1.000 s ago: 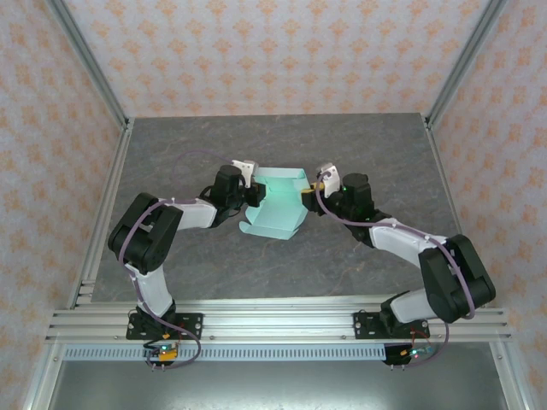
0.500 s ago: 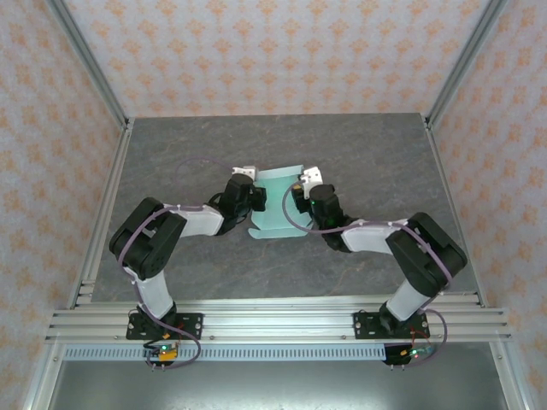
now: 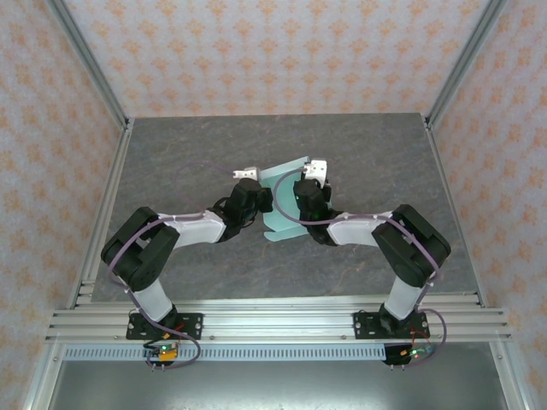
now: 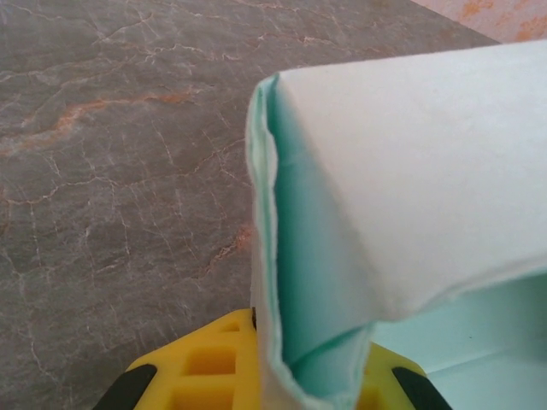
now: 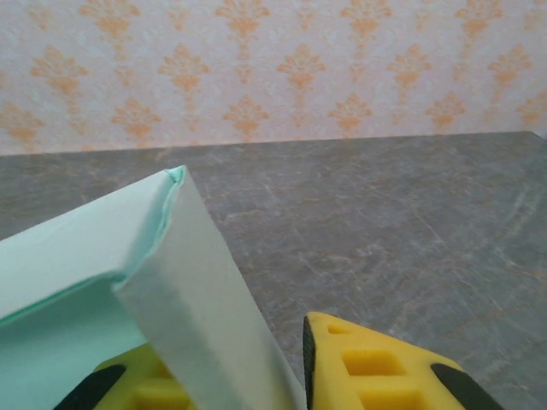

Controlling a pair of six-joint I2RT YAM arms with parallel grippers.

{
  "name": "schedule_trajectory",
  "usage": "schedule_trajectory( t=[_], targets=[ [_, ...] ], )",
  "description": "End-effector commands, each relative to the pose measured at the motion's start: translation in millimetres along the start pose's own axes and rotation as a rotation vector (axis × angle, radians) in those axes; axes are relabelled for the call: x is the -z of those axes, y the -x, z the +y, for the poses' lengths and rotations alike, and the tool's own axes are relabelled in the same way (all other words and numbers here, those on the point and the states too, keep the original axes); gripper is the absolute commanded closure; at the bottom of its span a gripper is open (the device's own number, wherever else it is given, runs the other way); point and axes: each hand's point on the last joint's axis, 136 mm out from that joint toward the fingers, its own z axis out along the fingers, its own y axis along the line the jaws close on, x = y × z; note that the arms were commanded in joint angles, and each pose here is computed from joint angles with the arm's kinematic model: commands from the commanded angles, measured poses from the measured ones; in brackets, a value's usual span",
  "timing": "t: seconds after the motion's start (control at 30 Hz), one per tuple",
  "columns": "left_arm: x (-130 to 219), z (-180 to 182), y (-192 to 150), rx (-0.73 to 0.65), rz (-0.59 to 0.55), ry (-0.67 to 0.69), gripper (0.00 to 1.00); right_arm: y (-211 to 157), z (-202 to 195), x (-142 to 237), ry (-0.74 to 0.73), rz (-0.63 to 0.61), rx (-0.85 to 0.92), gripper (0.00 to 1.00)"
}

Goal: Fold the paper box

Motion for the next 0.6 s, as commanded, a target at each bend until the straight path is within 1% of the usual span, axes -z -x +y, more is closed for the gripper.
schedule_trajectory(
  t=[0.0,0.1,0.2,0.3,0.33,0.43,0.47,0.57],
  targets=[
    [5,-2,-1,0.082,-0.005,0.018,1.00,7,-40,-2,-0.211,-0.036,-0.101,0.81],
    [5,-3,3,0.080,-0.013,0.023,1.00,0,-37,-2,-0.181,-0.024,-0.103,0.82],
    [6,2,5,0.080,-0.019,0.058,1.00,1,-35,0,-0.162,-0.014,-0.095,0.82],
    [7,-1,12,0.053,-0.020,0.070,1.00,3,-26,5,-0.077,0.005,-0.124,0.76],
    [9,1,14,0.050,-0.025,0.085,1.00,4,-20,7,-0.030,0.013,-0.134,0.71],
    [13,8,18,0.051,-0.043,0.133,1.00,12,-2,19,0.129,0.043,-0.136,0.48],
    [14,9,20,0.043,-0.045,0.141,1.00,15,3,25,0.190,0.051,-0.139,0.43],
    [17,11,25,0.008,-0.045,0.176,1.00,14,12,45,0.364,0.057,-0.126,0.34]
  ],
)
